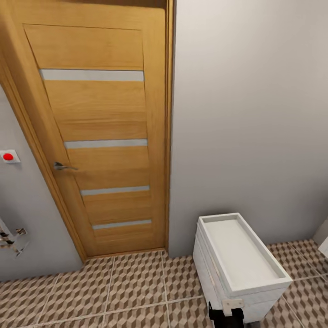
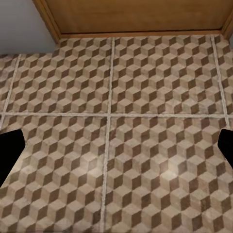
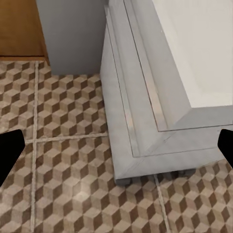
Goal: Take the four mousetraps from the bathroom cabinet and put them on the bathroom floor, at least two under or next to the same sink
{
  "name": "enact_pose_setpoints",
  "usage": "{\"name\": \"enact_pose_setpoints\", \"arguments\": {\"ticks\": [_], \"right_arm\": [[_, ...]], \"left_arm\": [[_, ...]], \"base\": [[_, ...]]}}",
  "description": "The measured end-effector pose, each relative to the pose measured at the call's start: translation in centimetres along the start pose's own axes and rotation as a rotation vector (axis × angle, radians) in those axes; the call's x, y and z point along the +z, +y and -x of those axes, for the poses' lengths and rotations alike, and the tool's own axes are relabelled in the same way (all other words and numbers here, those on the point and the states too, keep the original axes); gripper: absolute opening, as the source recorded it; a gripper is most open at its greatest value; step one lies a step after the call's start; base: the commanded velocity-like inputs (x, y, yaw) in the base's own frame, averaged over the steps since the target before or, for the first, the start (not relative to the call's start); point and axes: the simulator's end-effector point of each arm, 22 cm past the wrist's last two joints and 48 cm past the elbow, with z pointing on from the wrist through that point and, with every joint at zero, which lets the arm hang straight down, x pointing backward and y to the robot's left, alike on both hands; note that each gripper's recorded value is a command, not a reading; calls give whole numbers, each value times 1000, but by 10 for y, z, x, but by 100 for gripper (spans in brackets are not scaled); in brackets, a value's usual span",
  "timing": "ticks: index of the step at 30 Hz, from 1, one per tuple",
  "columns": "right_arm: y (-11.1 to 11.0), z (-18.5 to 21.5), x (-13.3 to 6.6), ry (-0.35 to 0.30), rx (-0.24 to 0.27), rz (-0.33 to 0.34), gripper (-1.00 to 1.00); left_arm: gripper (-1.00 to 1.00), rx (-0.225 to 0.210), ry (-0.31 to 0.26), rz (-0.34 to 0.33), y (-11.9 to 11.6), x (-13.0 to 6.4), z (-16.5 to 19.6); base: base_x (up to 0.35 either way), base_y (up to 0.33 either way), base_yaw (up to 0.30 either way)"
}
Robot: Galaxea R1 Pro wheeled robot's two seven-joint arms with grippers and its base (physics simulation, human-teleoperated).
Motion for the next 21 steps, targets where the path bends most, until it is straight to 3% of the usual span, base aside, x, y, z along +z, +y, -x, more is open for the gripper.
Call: {"name": "enact_pose_setpoints", "arguments": {"ticks": [21], "right_arm": [[0, 0, 0, 0, -1, 0, 100]], "left_arm": [[100, 1, 0, -2, 0, 0, 0]], "base": [[0, 0, 260]]}}
